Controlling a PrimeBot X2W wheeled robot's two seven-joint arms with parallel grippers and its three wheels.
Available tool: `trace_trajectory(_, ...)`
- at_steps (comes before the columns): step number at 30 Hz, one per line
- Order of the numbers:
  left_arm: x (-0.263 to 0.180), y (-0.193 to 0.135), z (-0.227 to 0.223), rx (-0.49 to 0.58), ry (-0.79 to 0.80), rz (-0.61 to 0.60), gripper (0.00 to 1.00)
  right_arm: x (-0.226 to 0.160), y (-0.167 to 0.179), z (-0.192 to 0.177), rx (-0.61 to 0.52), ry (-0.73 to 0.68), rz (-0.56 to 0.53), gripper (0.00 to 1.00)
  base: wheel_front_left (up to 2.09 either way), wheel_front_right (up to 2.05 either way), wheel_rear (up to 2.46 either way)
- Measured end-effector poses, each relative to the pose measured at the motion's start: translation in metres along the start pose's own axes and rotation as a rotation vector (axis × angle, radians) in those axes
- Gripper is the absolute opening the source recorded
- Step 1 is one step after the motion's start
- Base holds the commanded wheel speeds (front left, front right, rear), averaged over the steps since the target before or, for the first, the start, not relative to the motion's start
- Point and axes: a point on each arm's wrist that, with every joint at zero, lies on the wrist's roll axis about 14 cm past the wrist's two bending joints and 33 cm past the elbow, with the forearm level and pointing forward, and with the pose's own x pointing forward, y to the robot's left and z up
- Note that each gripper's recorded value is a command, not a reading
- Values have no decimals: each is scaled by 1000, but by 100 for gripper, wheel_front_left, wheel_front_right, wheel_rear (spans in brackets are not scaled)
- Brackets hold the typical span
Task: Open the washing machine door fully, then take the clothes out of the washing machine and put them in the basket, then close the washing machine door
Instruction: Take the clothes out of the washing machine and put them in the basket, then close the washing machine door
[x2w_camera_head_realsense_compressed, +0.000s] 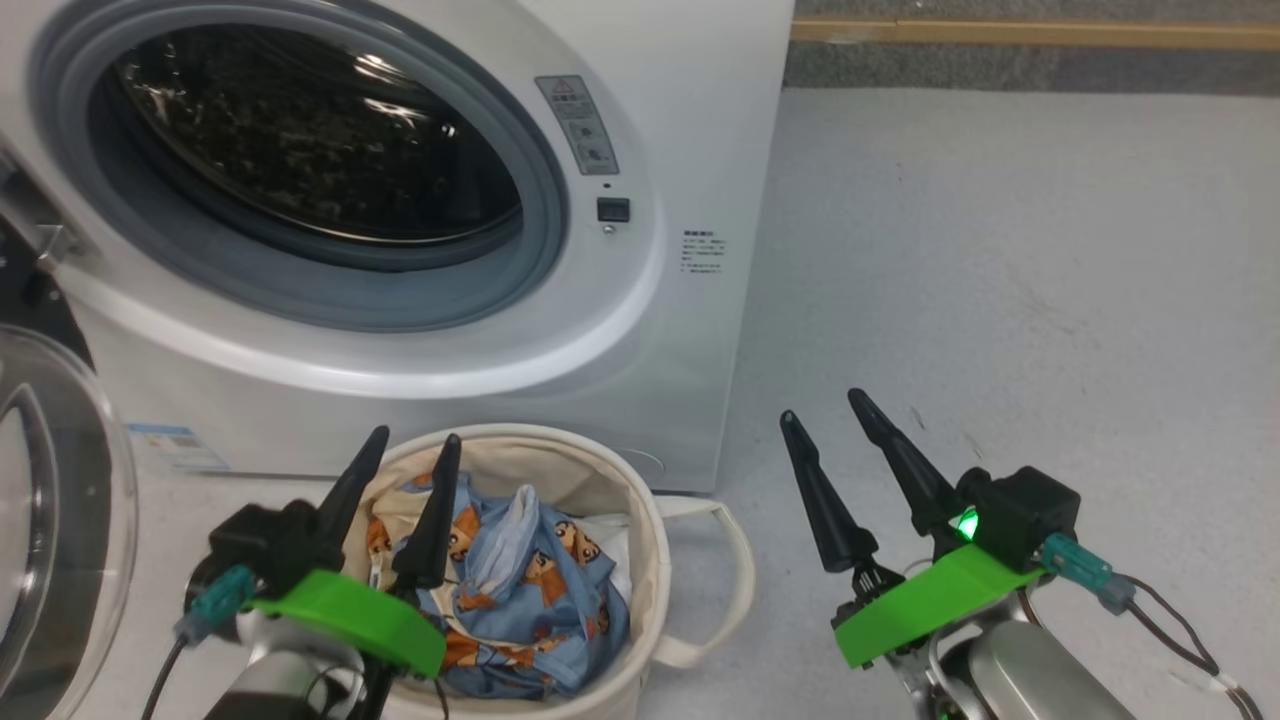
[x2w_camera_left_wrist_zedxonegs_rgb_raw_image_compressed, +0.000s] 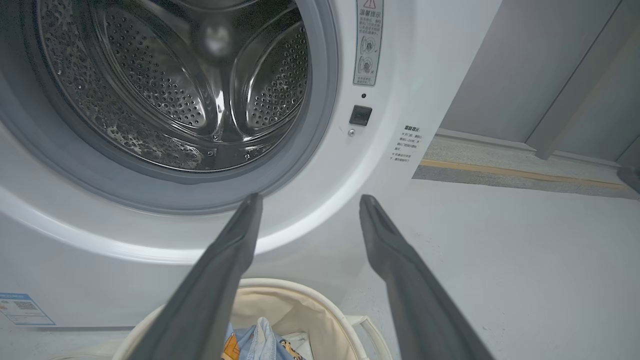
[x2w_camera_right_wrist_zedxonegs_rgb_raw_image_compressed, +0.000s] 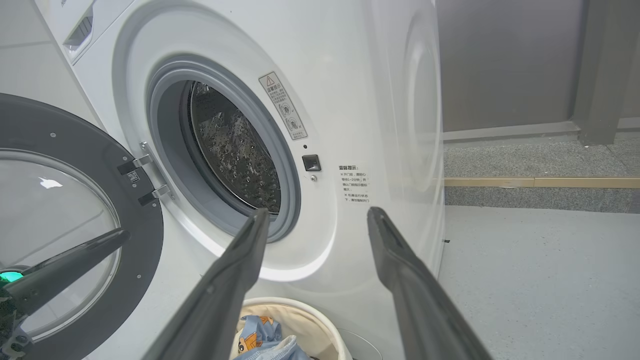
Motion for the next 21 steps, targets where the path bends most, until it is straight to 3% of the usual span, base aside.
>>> trace_trajectory(9, -36, 10, 1, -1, -14, 47, 100, 1, 6, -2, -32, 14, 16, 100, 0, 0, 0)
trace_trajectory(21, -41, 8, 13, 0, -48, 48, 100, 1, 12, -5, -35, 30, 14, 100, 0, 0, 0)
